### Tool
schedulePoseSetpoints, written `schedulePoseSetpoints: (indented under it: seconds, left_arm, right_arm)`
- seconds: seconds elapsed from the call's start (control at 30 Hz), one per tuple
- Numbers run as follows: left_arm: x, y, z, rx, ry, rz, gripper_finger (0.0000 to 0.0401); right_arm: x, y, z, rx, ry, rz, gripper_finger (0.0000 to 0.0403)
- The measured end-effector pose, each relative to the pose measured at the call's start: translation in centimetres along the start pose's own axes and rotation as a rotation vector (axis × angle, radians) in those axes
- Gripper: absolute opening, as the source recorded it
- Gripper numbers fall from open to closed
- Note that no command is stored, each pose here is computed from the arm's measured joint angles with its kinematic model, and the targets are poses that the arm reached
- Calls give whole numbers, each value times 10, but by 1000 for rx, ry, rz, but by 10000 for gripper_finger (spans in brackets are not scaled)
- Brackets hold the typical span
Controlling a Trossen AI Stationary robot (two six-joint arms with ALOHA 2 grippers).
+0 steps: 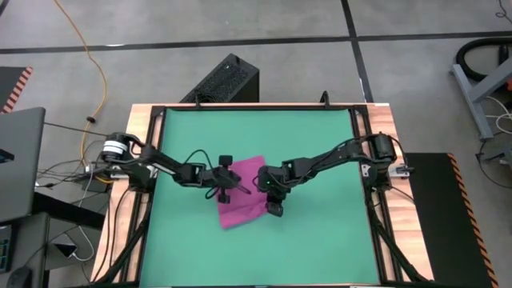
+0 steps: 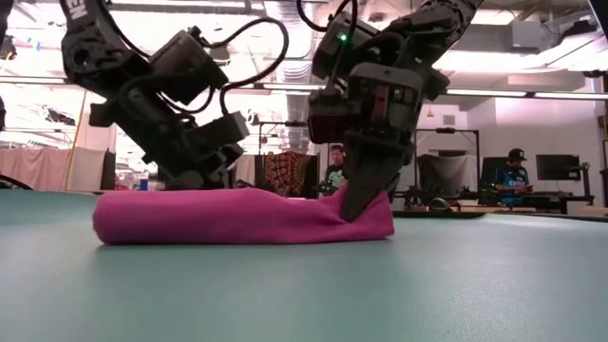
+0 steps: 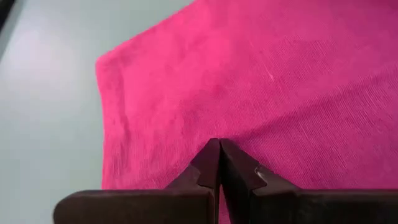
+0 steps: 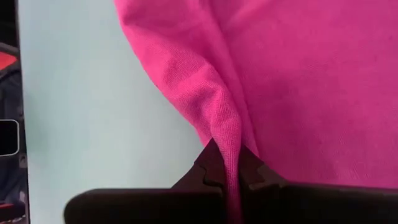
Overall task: Roll towel
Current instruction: Roll the violet towel
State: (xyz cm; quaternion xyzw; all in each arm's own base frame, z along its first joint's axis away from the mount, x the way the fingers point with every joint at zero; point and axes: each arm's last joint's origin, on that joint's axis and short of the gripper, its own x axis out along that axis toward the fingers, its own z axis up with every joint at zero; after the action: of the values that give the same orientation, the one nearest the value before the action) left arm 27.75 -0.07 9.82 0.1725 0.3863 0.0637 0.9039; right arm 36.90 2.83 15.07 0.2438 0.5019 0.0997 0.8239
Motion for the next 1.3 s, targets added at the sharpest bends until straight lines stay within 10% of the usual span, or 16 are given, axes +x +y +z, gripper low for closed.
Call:
schedulePoseSetpoints:
  seconds: [1.3]
  left_arm:
    - [-27, 4, 22, -60, -132, 5, 0]
  right_arm:
    - [-28, -43, 12, 472, 92, 223, 13]
